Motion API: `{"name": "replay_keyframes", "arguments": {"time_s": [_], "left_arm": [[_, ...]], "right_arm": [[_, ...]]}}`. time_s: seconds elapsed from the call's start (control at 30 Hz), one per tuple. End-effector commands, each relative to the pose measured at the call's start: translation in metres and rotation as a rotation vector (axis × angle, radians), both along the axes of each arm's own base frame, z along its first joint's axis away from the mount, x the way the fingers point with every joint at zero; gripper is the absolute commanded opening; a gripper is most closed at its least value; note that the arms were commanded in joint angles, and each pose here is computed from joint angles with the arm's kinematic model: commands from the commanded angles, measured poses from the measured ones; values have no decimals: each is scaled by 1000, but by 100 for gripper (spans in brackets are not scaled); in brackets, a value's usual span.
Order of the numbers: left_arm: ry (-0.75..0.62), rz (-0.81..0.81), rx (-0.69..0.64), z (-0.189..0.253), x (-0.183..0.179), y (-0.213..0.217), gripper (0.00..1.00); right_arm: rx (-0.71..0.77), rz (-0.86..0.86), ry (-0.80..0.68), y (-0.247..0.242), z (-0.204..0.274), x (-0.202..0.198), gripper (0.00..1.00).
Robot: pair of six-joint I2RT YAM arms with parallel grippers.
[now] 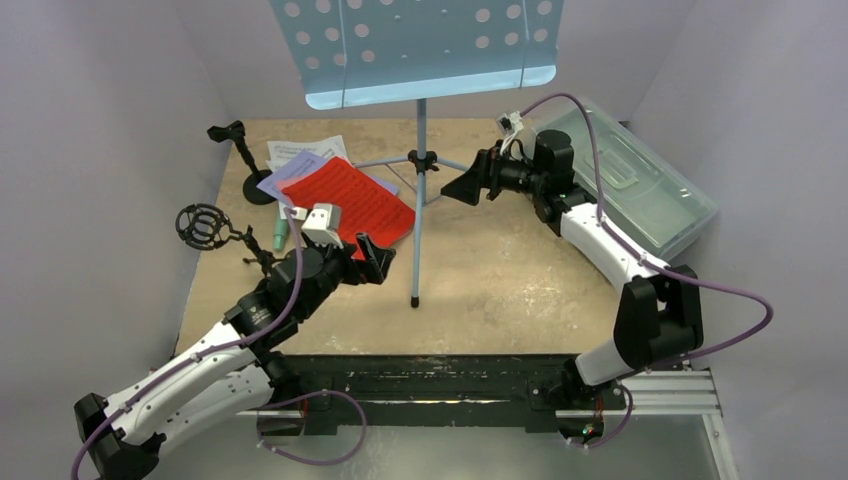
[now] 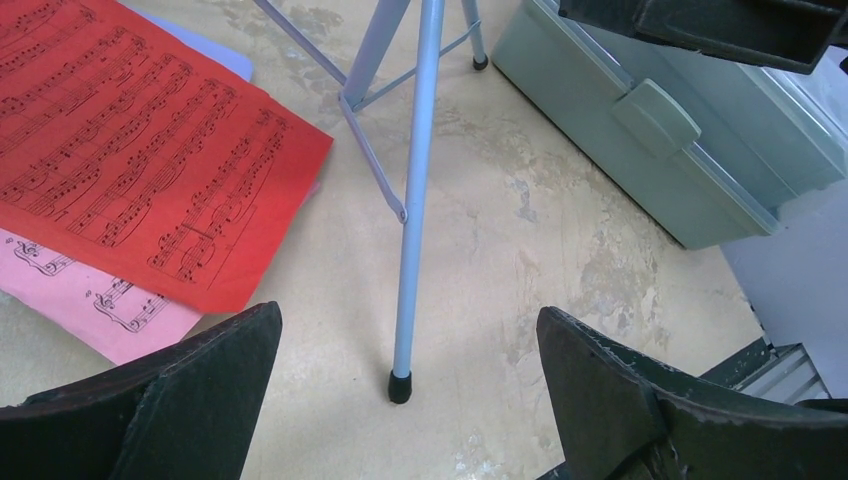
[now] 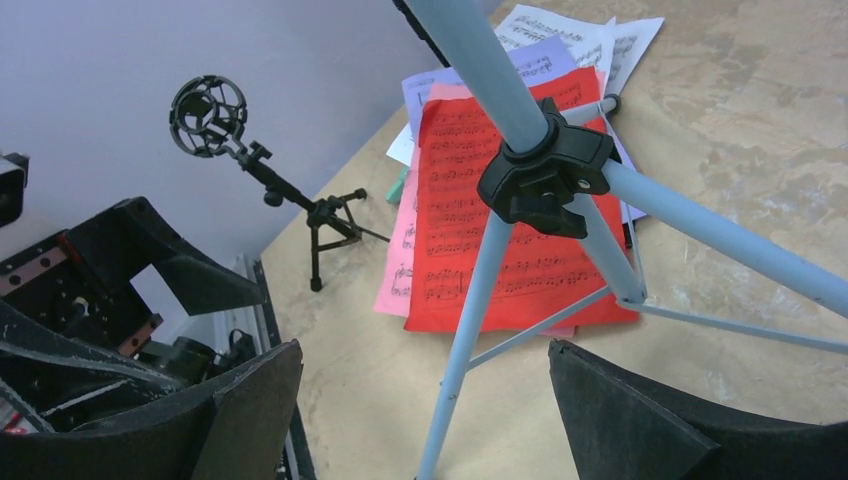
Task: Pack up the instrument practice props
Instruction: Unscrew the knob on the music stand.
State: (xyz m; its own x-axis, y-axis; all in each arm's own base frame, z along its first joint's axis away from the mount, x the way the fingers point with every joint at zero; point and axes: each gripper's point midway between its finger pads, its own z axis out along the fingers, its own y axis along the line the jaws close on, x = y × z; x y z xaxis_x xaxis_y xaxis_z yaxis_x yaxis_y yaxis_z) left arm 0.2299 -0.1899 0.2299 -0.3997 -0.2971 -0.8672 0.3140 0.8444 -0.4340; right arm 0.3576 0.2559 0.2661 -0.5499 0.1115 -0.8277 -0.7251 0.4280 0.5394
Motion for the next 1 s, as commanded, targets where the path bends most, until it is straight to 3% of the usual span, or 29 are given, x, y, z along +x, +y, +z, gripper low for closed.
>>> {"name": "replay_keyframes", "arguments": {"time_s": [0.0, 0.57, 0.8, 0.97], "left_arm": [[-25, 5, -43, 10, 1, 0, 100], [-24, 3, -46, 8, 2, -1, 100], [-23, -10, -48, 9, 2, -5, 99], [-26, -15, -46, 14, 3, -7, 99]], "right_arm": [[73, -17, 9, 4, 21, 7, 96], [78, -23, 65, 8, 9, 19, 96], [-58, -79, -144, 9, 10, 39, 99], [-77, -102, -230, 11, 19, 54, 94]]}}
